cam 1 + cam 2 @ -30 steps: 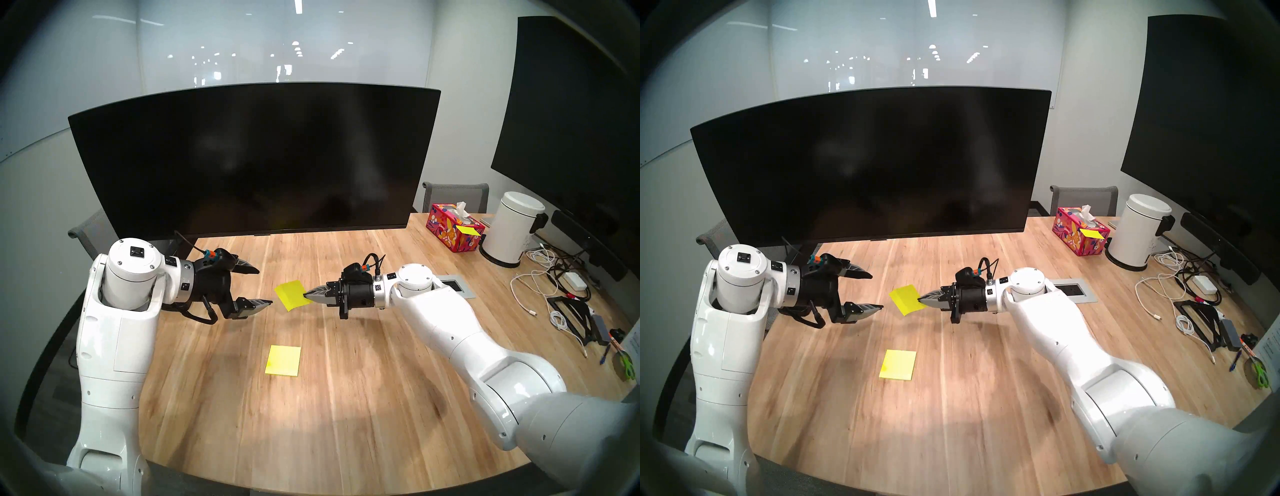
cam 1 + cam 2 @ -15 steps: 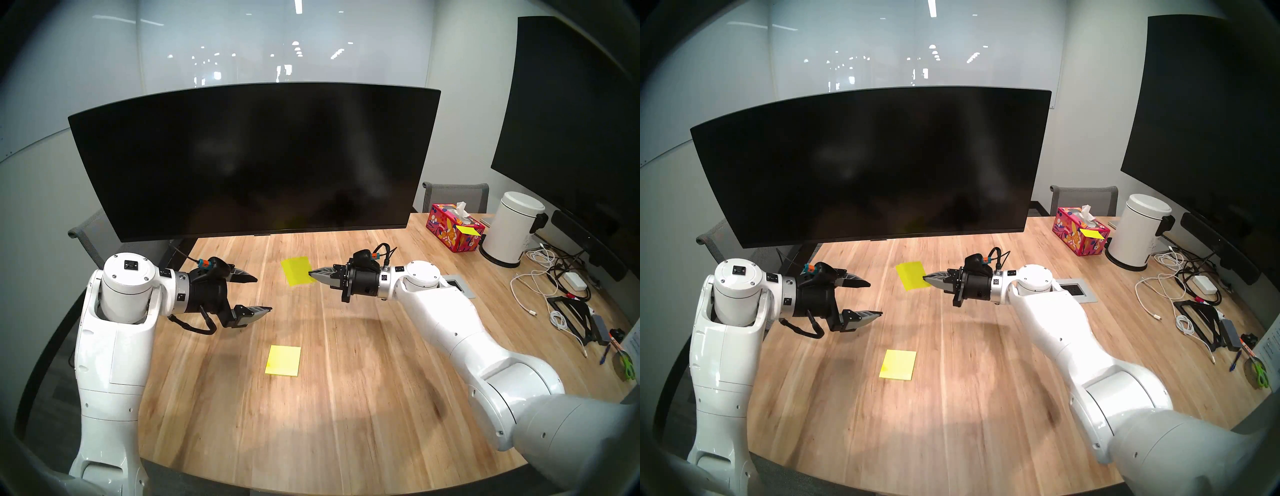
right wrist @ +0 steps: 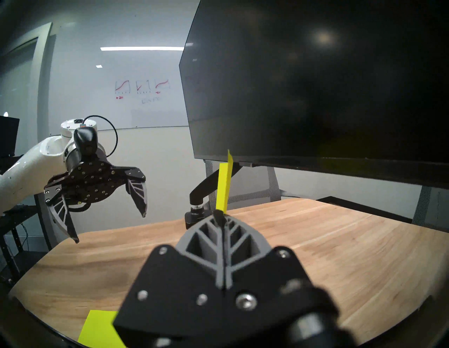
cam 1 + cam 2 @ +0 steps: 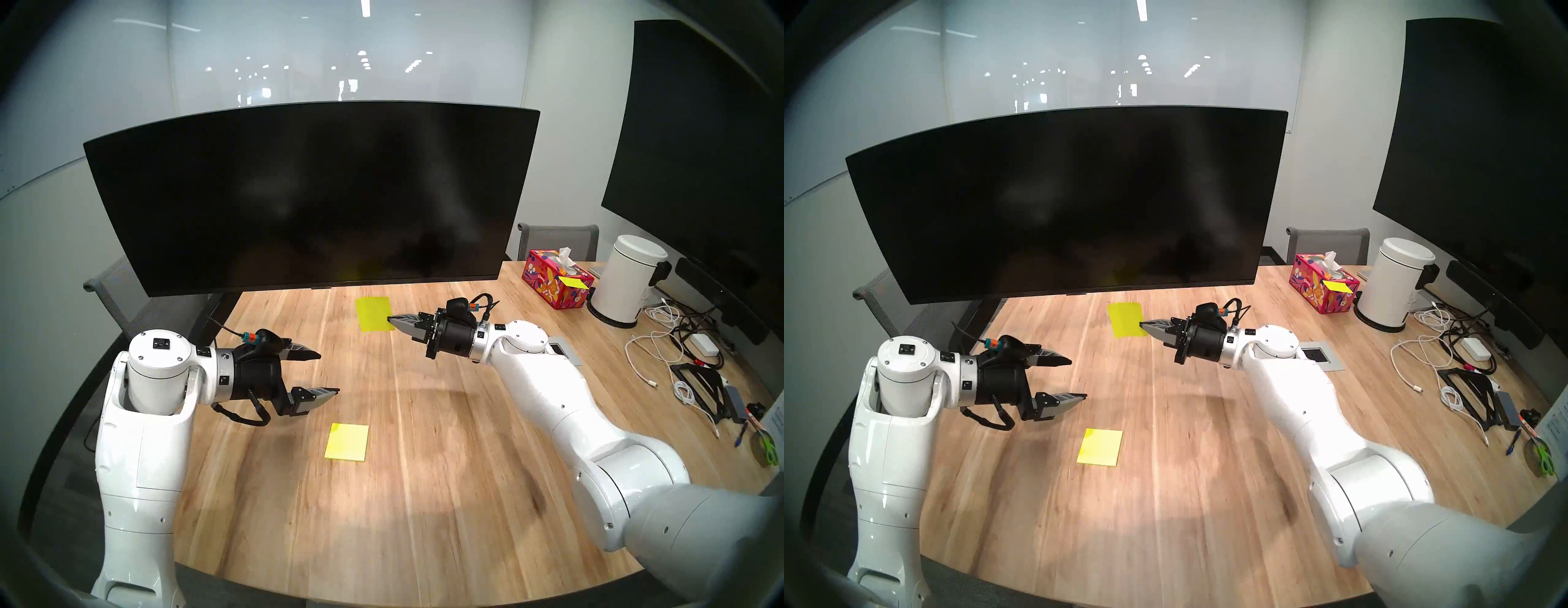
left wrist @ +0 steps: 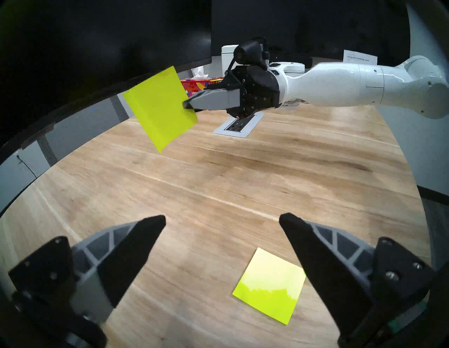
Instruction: Peel one sticky note off the pad and stick it onto the monitor, then press it flat
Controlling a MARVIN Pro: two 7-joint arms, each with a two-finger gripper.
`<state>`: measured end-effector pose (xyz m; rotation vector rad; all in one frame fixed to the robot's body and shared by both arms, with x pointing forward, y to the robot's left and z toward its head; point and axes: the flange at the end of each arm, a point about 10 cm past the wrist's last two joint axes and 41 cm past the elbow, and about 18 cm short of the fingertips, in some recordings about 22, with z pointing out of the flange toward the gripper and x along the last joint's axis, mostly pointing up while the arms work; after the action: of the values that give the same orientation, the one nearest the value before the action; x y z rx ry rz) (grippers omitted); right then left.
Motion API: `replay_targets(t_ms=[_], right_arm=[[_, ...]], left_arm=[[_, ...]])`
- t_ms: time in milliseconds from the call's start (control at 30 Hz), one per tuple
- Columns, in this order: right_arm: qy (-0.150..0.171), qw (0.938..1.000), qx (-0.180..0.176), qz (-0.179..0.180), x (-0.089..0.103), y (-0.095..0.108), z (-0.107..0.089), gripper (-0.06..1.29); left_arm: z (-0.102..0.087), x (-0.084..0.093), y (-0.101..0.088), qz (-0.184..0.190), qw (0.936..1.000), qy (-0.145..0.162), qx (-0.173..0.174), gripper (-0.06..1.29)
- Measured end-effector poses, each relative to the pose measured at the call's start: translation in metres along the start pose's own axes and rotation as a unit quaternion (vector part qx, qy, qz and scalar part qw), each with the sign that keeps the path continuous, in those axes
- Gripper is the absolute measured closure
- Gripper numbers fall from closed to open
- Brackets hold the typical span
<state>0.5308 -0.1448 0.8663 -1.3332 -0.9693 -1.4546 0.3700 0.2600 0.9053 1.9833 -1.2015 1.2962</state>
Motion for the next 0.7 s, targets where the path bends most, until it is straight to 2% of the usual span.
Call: replay_targets(t_ms=[400, 700], right_arm=[[0.040, 0.9988, -0.029, 0.004, -0.001, 0.007, -0.009, 1.25], [0.058, 0.9978, -0.031, 0.004, 0.001, 0.008, -0.009, 1.25]], left_arm=[[0.007, -0.006, 0.016, -0.010, 0.9996, 0.021, -0.018, -0.03], [0.010, -0.010, 0.023, -0.023, 0.9990, 0.030, -0.022, -0.03]])
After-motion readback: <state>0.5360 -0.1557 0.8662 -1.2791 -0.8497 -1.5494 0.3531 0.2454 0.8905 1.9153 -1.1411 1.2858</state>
